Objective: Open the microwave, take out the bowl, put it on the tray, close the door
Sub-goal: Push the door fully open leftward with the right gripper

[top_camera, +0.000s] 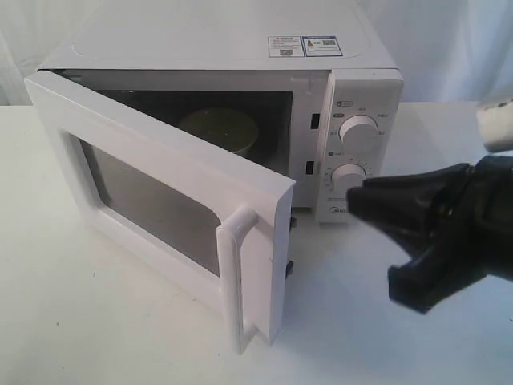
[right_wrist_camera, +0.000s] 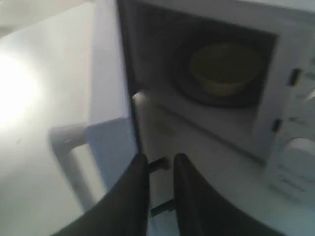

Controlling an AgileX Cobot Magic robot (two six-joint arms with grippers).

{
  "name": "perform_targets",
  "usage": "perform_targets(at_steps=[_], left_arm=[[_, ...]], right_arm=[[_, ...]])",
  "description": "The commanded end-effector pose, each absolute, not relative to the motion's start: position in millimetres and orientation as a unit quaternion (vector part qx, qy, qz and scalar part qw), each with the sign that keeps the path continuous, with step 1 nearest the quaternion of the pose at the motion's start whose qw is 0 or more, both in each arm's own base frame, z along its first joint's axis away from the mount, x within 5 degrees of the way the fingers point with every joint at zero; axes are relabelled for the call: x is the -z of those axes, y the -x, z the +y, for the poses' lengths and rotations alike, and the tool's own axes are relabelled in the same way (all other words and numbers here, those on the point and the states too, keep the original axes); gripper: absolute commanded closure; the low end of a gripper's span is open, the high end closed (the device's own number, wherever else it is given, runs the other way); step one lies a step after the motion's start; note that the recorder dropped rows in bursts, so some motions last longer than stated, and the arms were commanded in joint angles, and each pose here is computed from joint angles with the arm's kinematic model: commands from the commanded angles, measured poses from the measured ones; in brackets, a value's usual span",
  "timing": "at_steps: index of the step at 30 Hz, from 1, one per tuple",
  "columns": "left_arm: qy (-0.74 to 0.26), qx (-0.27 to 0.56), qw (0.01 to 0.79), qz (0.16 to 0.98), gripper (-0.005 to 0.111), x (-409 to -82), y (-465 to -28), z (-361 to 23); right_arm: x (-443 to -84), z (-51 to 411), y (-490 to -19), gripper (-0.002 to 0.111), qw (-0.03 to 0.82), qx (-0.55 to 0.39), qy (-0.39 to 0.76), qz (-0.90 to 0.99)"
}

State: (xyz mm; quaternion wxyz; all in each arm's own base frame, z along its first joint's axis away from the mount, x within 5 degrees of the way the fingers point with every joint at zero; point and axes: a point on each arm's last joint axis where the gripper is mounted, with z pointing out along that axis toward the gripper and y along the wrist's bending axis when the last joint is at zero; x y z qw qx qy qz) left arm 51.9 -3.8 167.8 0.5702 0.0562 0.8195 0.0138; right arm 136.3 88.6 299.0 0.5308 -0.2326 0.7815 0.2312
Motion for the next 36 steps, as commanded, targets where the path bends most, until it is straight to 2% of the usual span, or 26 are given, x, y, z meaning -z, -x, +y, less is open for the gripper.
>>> perform_targets(at_steps=[1, 7, 11, 18, 36], left_arm=[[-0.054, -0.010, 0.570, 0.820, 0.107, -167, -52, -4], [-0.054, -0.010, 0.570, 0.820, 0.107, -167, -52, -4], [-0.054, -0.010, 0.570, 0.820, 0.107, -167, -52, -4], [-0.054, -0.010, 0.570, 0.820, 0.107, -167, -52, -4], [-0.054, -0.010, 0.570, 0.820, 0.107, -167, -52, -4]], right_arm=[[-292, 79, -153, 0.106, 0.572, -0.169, 0.181, 0.782], [-267, 103, -200, 0.108, 0.523, -0.124, 0.199, 0.820], [-271, 122, -210, 0.108, 0.519, -0.136, 0.216, 0.815], [-270, 155, -185, 0.108, 0.467, -0.204, 0.305, 0.804], [-278, 226, -135, 0.108, 0.472, -0.269, 0.399, 0.738]])
